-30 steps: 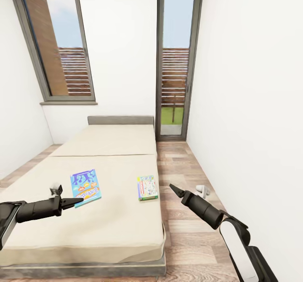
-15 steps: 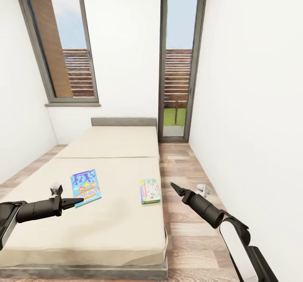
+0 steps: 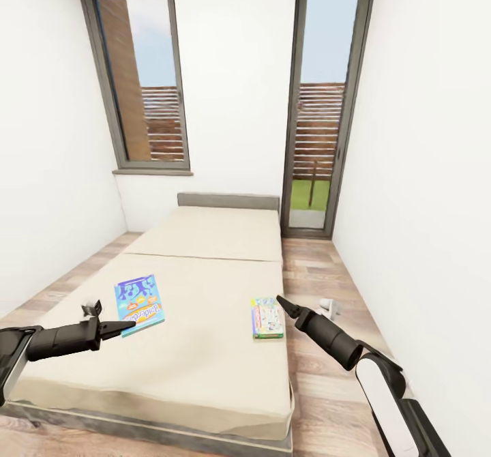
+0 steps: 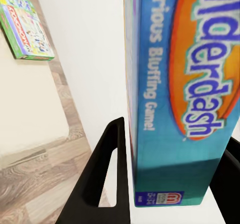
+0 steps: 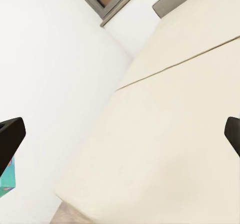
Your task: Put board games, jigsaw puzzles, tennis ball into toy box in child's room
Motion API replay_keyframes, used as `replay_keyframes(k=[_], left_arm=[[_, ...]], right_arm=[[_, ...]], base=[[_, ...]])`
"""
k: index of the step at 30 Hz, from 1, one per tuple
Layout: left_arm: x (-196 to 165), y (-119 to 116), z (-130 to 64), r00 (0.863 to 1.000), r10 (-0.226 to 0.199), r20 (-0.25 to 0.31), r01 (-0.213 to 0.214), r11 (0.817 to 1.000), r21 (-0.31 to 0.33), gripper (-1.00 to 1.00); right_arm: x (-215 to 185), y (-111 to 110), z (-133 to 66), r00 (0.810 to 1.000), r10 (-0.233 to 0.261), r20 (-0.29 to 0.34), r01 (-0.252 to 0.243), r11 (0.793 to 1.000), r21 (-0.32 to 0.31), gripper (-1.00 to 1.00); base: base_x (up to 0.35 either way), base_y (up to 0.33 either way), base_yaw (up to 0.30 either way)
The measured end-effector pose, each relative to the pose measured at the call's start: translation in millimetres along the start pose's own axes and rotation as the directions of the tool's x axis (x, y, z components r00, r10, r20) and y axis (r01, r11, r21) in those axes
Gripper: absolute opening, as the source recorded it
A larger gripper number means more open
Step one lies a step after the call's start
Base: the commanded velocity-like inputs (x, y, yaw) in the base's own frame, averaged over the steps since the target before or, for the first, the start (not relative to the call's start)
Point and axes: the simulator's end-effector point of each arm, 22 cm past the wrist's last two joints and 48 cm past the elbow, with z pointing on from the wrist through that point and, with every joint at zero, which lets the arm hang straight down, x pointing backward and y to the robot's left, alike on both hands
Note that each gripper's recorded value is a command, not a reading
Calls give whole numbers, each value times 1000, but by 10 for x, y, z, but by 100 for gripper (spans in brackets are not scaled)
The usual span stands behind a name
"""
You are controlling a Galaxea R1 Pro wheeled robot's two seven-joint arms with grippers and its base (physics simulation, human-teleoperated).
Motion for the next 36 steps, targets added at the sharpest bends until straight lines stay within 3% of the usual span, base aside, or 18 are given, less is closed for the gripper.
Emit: replay_keyframes(k=[36], left_arm=[[-375,-543,-74,1000,5,-2,-5,1000,6,-100]], right_arm=[[-547,434,11,1000,-4,17,4,1000,0,100]], base=[[0,0,18]])
